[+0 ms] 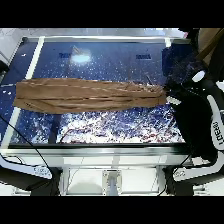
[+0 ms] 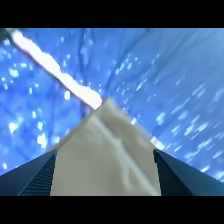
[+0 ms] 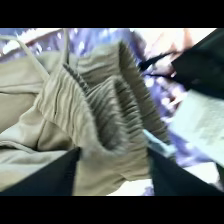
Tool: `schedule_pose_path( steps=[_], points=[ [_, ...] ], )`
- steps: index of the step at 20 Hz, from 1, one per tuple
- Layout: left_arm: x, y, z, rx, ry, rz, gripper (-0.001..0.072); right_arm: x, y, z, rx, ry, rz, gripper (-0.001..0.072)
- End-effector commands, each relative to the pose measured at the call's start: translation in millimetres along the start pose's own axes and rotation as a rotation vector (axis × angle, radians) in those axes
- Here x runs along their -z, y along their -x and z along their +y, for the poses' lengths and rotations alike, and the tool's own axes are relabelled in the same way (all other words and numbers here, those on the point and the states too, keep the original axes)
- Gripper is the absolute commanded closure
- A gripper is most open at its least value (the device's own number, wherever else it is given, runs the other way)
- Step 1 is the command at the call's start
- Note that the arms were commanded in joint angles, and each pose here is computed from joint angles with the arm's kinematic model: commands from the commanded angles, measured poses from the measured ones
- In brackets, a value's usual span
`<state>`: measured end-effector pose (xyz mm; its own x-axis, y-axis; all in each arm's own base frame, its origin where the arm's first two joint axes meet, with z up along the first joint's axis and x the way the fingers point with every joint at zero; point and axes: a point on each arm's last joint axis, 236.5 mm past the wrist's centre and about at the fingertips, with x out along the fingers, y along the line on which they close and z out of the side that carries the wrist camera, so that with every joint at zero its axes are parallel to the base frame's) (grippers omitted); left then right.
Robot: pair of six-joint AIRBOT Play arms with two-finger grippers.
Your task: Fold the clothes and pants, and hang the long-sleeved shirts on hangers.
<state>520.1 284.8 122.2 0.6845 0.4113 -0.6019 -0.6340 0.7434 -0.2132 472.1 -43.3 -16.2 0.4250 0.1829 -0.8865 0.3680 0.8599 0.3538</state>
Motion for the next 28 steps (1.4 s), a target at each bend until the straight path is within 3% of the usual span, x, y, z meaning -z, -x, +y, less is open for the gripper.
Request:
schedule_pose_path(
  steps=[1, 3, 5, 8, 13, 22, 26, 27, 28],
  points=[
    [-38.5, 59.1, -28.5, 0.061, -0.069, -0.11, -0.0009, -19.8, 31.1, -12.2, 0.019, 0.042, -0.047, 0.0146],
    [-38.9, 90.0, -70.1, 0.122, -0.252, -0.141, -0.0009, -23.3, 30.3, -16.4, -0.069, 0.015, -0.006, 0.0122],
    [-20.3, 111.6, -115.2, 0.192, -0.384, -0.126, -0.0009, -23.7, 19.4, -21.9, -0.171, -0.029, 0.033, 0.0024],
    [14.0, 126.4, -175.6, 0.295, -0.473, -0.097, -0.0009, -19.9, -4.9, -30.3, -0.296, -0.104, 0.091, 0.0021],
    [53.1, 146.5, -235.1, 0.405, -0.547, -0.072, -0.0009, 15.1, -50.8, -24.2, -0.365, -0.011, 0.225, 0.0022],
    [60.7, 150.2, -242.5, 0.42, -0.544, -0.058, -0.0008, 36.6, -73.3, -15.4, -0.379, 0.044, 0.293, 0.003],
    [61.0, 149.9, -242.5, 0.42, -0.545, -0.057, -0.0008, 51.3, -89.5, -4.3, -0.376, 0.066, 0.334, 0.0102],
    [61.7, 149.0, -242.5, 0.419, -0.545, -0.055, -0.0008, 51.8, -90.9, -1.1, -0.378, 0.069, 0.333, 0.0162],
    [63.3, 146.8, -242.6, 0.418, -0.546, -0.051, -0.0008, 50.3, -89.9, 4.5, -0.395, 0.062, 0.328, 0.0347]
  ],
)
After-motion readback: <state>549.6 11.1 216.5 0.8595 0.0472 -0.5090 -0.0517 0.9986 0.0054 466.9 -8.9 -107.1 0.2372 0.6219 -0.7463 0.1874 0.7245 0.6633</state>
